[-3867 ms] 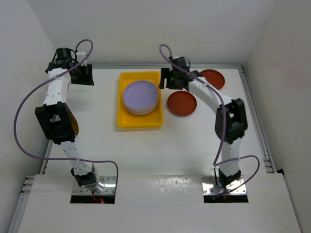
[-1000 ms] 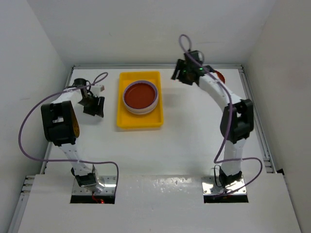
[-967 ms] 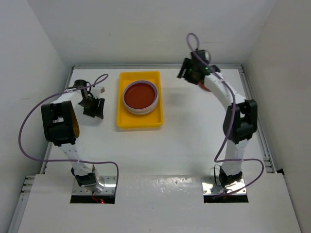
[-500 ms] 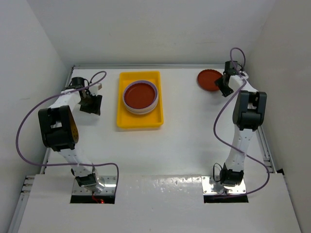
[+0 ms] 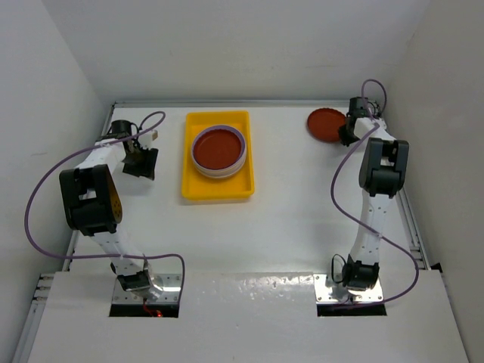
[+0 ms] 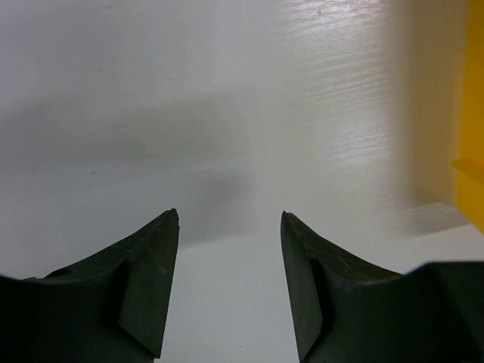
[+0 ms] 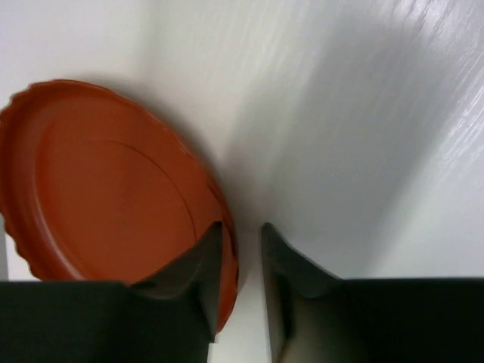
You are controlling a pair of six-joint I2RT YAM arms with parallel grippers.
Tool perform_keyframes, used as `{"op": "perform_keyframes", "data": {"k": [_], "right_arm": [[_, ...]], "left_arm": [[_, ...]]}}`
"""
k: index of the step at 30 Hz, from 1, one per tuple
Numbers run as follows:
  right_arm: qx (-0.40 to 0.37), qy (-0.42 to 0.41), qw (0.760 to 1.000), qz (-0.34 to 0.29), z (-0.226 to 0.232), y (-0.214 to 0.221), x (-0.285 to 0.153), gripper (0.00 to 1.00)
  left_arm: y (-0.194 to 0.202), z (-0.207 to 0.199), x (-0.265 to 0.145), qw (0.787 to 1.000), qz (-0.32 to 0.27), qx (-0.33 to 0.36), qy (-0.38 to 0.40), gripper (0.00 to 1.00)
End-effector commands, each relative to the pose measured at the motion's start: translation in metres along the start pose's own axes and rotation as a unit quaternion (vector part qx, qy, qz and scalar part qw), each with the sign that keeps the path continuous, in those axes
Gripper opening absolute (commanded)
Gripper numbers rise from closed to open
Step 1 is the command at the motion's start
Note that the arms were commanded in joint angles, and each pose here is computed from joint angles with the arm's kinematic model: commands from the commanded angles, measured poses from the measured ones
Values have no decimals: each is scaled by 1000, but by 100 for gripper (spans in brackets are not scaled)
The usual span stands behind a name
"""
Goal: Place the plates into the plastic bin on the countertop
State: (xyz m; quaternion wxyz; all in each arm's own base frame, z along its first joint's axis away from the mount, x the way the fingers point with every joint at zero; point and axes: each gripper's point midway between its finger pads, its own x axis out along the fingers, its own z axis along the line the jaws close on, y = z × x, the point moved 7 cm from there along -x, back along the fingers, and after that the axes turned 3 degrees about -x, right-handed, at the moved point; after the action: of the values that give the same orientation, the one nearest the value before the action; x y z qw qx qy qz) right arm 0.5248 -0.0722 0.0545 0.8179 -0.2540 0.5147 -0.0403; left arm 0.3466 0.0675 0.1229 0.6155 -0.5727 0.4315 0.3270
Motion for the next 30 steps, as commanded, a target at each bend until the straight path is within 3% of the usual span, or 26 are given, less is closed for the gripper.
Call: {"op": "perform_keyframes", "data": {"k": [1,3,4,9,12,14,17,19,24,25,30], "right_arm": [[12,18,1000,17,-6,12,10,20],[10,27,999,17,-10,14,11,11],[10,32,999,18,-12,15,12,0],[-33,-12,999,8,-5,9,-7,0],[-102,-68,992,-12,14,14,-40,0],[-124,-124,983,-54,33,3,-95,0],[-122,-172,974,-80,35,2,-131,0],[-125,-231,959,-106,47,1,-167,0],[-237,-298,924,-46,77,73,-217,0],[-288,-324,901,-26,88,106,-231,0],[-436,-335,835,11,124,185,-255,0]], "left_arm": [[-7,4,-11,1000,-21,8,-16,59],[-7,6,-11,1000,-20,12,-21,59],[-7,6,-11,1000,-20,12,-21,59],[-11,6,-13,999,-26,13,-18,59],[-15,5,-15,999,-33,10,-14,59],[-17,5,-13,999,-34,10,-9,59],[-24,7,-8,999,-36,5,-5,59],[-33,10,-9,999,-45,7,-8,59],[-40,9,-10,998,-55,4,1,59],[-40,9,-10,998,-55,4,1,59],[-39,9,-7,999,-51,3,2,59]]}}
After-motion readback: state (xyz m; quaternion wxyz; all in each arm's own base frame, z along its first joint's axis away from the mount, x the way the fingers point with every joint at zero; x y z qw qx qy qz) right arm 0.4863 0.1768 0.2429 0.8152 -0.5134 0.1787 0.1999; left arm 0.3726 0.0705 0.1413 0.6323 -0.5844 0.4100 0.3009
